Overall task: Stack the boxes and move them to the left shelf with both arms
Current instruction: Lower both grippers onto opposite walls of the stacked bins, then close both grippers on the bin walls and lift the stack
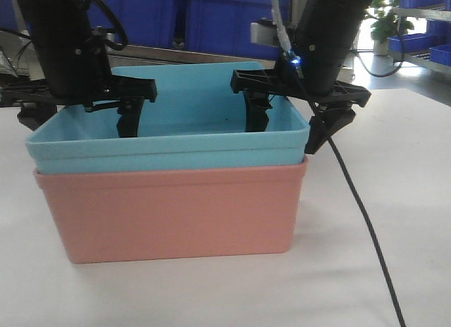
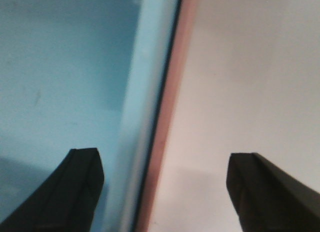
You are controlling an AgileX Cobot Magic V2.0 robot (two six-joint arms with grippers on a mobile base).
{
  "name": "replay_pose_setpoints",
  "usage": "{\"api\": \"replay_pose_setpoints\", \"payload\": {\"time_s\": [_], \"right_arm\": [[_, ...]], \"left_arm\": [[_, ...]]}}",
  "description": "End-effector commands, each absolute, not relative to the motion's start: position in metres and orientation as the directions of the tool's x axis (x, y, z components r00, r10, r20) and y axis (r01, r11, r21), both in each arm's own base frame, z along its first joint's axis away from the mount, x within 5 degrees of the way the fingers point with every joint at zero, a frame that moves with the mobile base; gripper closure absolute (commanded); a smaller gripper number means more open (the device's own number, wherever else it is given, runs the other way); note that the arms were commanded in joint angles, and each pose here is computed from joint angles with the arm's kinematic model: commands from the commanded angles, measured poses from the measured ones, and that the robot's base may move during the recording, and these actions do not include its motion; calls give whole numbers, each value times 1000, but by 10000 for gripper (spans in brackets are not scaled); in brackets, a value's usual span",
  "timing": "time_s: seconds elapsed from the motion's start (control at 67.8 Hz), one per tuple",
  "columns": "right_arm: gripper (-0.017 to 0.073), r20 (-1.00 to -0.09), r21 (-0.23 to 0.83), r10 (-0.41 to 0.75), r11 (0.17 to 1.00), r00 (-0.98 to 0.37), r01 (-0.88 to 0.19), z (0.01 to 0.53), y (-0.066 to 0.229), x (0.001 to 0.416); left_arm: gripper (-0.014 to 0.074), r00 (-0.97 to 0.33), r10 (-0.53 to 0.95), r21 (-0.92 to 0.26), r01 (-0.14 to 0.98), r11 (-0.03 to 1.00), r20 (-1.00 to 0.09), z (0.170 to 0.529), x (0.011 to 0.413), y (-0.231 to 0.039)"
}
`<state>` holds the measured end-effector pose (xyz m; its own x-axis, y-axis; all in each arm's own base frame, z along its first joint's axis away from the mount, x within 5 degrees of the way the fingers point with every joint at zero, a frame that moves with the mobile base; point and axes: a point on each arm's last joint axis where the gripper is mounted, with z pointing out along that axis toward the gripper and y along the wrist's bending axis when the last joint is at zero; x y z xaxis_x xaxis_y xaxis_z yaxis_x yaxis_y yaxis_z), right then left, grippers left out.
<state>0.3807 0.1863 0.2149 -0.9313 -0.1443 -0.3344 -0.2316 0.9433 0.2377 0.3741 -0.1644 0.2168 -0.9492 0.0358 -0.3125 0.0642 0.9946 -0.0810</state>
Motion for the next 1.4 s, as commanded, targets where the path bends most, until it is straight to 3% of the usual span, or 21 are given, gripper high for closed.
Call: {"api": "replay_pose_setpoints", "payload": {"time_s": [0.0,0.236,0.31,0.413,0.59,0.708,0.811,1.12,1.386], "right_arm": [[-54,-423,256,-122,934,-898,-248,239,188,384],[-52,-373,263,-123,937,-920,-232,220,191,387],[-14,-363,261,-127,937,-923,-231,217,192,387],[105,-363,261,-128,937,-923,-233,216,193,387],[396,-363,262,-128,937,-923,-233,217,193,386],[513,-362,263,-128,936,-923,-232,217,193,386],[508,-362,265,-126,936,-924,-231,217,193,386],[509,-377,268,-123,934,-918,-235,224,192,385],[509,-446,280,-107,926,-889,-252,252,189,379]], "left_arm": [[144,-927,27,-108,72,991,-373,231,376,-168],[162,-930,28,-105,72,992,-365,225,379,-169],[193,-933,28,-105,70,992,-360,222,379,-169],[248,-936,26,-106,68,992,-350,219,380,-170],[384,-939,21,-113,64,992,-344,217,380,-171],[505,-939,20,-115,63,991,-343,217,380,-171],[610,-939,20,-115,63,991,-343,217,380,-171],[596,-937,19,-117,64,991,-349,220,379,-171],[596,-919,12,-136,71,988,-395,243,373,-169]]}}
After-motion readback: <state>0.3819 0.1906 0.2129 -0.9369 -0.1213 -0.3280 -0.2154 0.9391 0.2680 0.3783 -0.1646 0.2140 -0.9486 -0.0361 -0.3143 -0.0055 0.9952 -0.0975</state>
